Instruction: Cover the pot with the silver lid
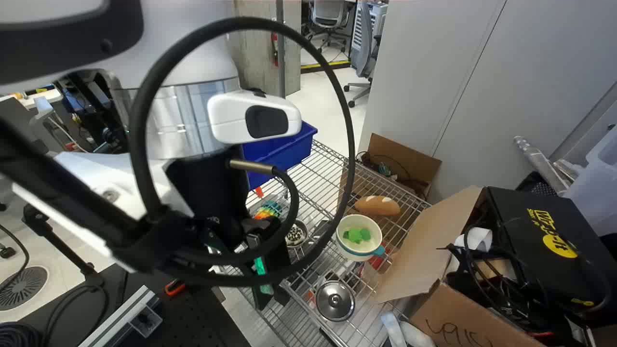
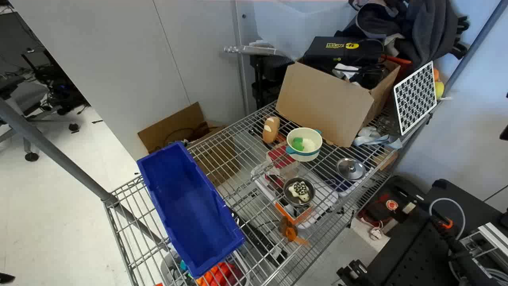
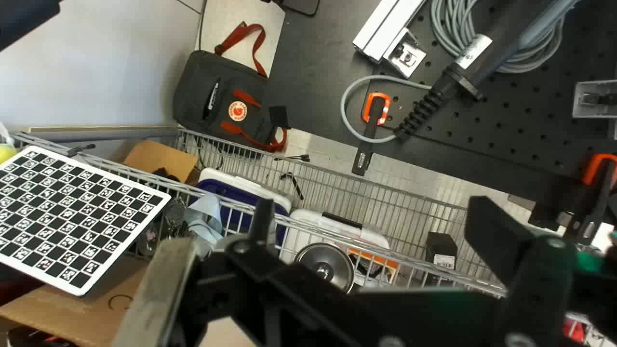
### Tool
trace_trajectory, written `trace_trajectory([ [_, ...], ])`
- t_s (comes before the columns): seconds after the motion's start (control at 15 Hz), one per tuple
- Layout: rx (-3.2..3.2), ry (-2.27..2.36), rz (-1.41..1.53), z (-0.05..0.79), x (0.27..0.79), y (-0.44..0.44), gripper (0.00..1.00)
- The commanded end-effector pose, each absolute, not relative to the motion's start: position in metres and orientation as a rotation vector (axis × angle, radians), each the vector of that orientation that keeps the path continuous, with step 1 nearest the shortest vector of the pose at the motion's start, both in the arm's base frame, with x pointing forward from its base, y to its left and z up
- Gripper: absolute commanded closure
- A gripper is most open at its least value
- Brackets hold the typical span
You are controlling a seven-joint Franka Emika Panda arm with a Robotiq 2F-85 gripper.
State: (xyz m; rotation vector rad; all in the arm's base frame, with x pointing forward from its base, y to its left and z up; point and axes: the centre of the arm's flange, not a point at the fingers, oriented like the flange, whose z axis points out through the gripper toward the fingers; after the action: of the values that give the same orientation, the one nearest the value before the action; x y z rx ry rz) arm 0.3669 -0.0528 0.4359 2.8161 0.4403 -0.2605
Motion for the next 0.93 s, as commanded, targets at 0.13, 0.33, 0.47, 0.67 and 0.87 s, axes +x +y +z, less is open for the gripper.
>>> trace_trajectory([
  [0.13,2.816,0.440,-0.260,0.436,0.367,-0.053,0.00],
  [0.33,2.816,0.440,-0.260,0.436,0.367,-0.053,0.00],
  [0.47,2.830,0.411,-0.309,0.424,0.378,-0.058,0.00],
  [0.67,2.910,0.339,-0.337,0.405,0.387,-0.068,0.00],
  [0.87,3.016,0.194,-0.351,0.371,0.404,-0.081,0.00],
])
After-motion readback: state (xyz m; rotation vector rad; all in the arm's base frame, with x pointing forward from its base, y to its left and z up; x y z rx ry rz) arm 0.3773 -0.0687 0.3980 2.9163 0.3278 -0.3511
